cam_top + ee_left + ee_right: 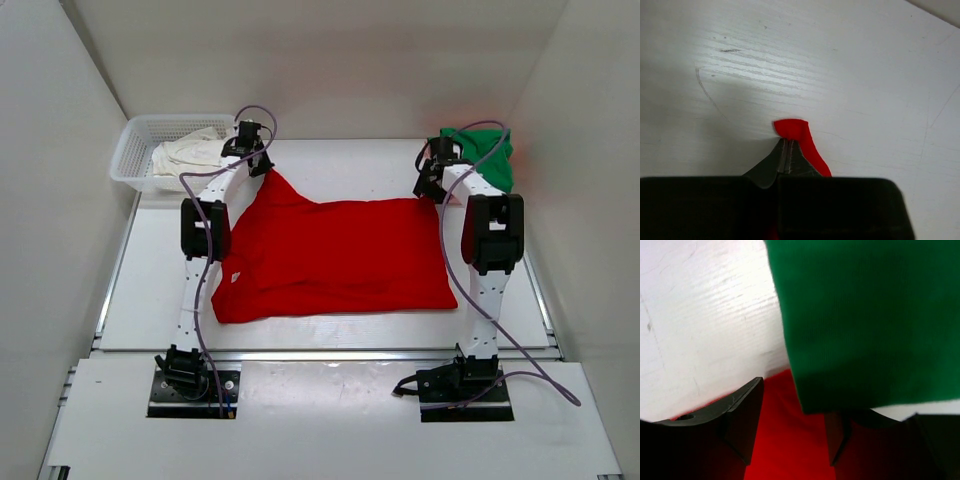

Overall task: Fold and stack the t-shirts
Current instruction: Grap the side of the flattened tshirt furthest away from the robot with both arms

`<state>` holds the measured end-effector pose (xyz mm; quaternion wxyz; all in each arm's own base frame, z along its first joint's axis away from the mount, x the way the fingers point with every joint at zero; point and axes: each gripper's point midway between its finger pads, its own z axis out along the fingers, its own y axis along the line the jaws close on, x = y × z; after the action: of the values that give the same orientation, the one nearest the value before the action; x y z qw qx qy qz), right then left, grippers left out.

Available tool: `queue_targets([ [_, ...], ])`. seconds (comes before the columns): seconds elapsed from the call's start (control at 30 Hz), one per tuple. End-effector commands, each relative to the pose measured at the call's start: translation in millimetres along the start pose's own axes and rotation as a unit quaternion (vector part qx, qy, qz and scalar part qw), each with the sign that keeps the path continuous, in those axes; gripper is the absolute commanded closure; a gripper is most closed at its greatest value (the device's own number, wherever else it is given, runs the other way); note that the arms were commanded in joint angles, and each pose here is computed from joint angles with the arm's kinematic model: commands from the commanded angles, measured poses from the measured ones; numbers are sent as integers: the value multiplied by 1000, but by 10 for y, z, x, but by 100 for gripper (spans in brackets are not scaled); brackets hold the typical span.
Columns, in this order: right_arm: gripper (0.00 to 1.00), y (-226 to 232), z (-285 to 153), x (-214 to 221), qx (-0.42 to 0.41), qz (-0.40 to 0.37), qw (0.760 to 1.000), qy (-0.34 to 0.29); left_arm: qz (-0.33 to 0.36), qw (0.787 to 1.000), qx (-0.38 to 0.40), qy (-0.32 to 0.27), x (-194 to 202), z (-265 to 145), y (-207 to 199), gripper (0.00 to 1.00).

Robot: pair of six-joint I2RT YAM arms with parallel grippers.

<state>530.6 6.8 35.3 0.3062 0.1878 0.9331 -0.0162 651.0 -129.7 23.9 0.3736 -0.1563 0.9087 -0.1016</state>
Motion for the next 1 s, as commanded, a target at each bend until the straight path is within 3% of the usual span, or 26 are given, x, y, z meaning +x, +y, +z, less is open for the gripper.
queue_targets([
  [0.0, 53, 40, 22, -201, 17, 14, 999, -26, 5, 1000, 24, -7, -178, -298, -138, 100],
  [0.17, 53, 39, 178, -138, 28, 10, 1000, -9, 2, 999, 35, -16, -232, -395, -155, 100],
  [0.23, 77, 33, 234, -91, 28, 6, 1000, 6, 3, 999, 34, -16, -242, -422, -146, 100],
  [0.3, 89, 4, 212, -110, 37, 1, 999, 6, 3, 999, 36, -11, -221, -440, -141, 100],
  [0.4, 95, 73, 72, -194, 32, -13, 999, -23, 5, 999, 47, -21, -336, -539, -206, 100],
  [0.67, 97, 204, -274, -467, -4, -25, 997, -78, 10, 996, 77, -44, -679, -973, -402, 100],
  [0.97, 100, 175, -511, -427, -22, -31, 995, -94, 14, 995, 83, -45, -568, -1553, -284, 100],
])
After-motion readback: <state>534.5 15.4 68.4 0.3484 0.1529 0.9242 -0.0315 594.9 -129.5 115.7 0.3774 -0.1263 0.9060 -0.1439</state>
